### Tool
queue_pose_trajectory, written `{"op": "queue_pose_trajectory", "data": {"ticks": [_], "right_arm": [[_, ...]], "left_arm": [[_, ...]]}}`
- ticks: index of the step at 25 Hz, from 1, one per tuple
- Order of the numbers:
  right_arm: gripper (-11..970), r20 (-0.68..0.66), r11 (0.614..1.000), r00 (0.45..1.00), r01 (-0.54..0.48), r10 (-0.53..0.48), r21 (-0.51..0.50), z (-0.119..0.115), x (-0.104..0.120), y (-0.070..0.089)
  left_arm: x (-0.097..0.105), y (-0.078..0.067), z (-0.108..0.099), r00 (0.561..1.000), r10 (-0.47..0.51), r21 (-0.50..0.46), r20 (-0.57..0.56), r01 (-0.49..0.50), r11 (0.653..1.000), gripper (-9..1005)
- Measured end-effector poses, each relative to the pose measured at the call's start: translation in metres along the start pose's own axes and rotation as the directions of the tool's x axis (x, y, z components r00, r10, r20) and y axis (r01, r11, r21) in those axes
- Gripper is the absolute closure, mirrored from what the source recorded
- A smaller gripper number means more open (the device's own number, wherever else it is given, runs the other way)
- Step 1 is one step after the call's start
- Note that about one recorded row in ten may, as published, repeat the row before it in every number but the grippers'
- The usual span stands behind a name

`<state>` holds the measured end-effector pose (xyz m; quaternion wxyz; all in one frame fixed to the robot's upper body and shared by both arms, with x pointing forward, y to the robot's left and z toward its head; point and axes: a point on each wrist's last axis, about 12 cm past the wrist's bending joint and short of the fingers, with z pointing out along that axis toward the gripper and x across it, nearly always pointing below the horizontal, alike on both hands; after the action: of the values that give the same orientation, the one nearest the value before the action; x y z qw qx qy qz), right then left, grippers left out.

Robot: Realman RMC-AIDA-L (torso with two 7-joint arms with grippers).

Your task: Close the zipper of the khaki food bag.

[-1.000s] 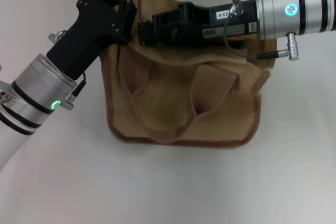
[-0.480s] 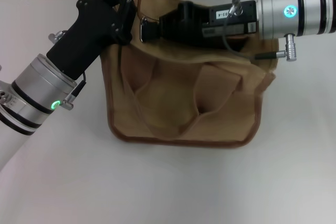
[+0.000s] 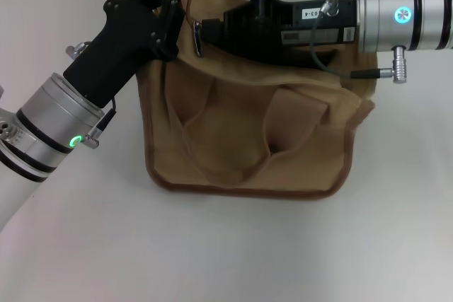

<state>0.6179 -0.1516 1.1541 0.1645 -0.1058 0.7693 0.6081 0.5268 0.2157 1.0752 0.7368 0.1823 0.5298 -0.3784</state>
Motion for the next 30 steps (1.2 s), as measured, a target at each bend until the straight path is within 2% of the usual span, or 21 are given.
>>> {"op": "queue_pose_trajectory", "data": {"ticks": [10, 15, 18, 22, 30], "right_arm": [[897, 0.023, 0.997, 0.999, -0.046, 0.048, -0.060, -0.018, 0.006, -0.002], [703, 0.073, 0.991, 0.995, -0.063, 0.072, -0.115, -0.041, 0.012, -0.005], [463, 0.099, 0.984, 0.992, -0.058, 0.076, -0.170, -0.056, 0.017, -0.004], [459, 0.087, 0.976, 0.994, -0.049, 0.069, -0.214, -0.064, 0.021, 0.000], [457, 0.051, 0.981, 0.998, -0.014, 0.024, -0.192, -0.064, 0.019, 0.002]], "left_arm": [[-0.001, 0.000, 0.002, 1.000, 0.001, 0.010, 0.009, -0.001, 1.000, 974], [-0.003, 0.000, 0.008, 1.000, 0.004, 0.024, 0.016, -0.005, 1.000, 974], [-0.005, 0.000, 0.013, 1.000, 0.008, 0.040, 0.027, -0.009, 0.999, 974], [-0.008, 0.000, 0.022, 0.999, -0.002, 0.067, 0.044, -0.001, 0.998, 974], [-0.012, -0.003, 0.035, 0.998, -0.013, 0.118, 0.068, 0.005, 0.993, 974]]}}
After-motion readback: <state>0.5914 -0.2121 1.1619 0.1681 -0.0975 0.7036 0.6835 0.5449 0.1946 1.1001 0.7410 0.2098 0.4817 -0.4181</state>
